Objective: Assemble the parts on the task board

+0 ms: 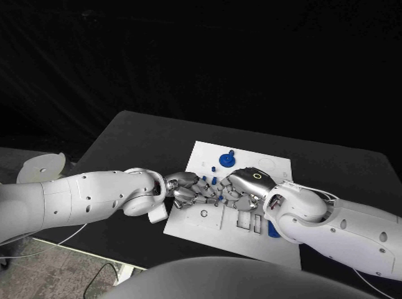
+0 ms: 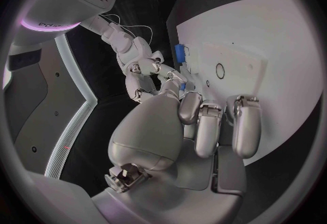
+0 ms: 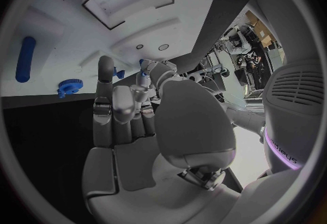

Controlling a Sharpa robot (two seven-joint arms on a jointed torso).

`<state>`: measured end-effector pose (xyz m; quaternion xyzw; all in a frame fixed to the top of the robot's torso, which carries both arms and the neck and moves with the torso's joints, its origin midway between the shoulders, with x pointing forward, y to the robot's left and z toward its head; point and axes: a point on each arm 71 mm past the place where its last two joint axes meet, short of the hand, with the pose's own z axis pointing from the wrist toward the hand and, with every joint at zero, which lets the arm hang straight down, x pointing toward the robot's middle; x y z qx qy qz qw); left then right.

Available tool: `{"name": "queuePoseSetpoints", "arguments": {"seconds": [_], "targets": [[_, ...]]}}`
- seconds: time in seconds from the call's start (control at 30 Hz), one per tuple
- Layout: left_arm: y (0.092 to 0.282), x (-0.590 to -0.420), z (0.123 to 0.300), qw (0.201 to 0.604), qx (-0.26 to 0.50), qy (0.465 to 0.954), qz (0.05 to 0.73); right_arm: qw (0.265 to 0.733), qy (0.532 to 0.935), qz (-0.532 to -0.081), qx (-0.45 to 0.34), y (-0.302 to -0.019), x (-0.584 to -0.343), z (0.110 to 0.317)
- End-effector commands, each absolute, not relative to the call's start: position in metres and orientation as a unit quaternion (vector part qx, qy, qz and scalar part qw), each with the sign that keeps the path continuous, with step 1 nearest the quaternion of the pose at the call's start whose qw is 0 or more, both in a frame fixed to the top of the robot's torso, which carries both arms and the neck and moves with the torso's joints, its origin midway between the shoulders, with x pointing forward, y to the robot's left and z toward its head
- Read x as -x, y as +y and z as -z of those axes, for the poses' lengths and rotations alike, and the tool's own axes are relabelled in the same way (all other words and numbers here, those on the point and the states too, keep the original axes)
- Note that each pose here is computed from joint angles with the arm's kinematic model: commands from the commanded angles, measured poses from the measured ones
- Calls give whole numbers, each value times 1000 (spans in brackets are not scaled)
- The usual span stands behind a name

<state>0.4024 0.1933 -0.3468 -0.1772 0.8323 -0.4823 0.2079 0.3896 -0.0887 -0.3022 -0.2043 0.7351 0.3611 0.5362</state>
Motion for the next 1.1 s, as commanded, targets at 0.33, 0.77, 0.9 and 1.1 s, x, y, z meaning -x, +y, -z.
{"name": "queuePoseSetpoints", "arguments": {"seconds": [0.33, 0.77, 0.9, 1.1], "targets": [[193, -402, 348, 201, 173, 835, 482, 532, 734, -367, 206, -86, -388, 302], [197, -402, 346, 213, 177, 832, 481, 530, 738, -364, 205, -88, -389, 304], [204, -401, 344, 224, 183, 829, 478, 530, 739, -362, 204, -89, -390, 305], [219, -403, 332, 252, 191, 823, 473, 528, 742, -359, 204, -90, -391, 306]]}}
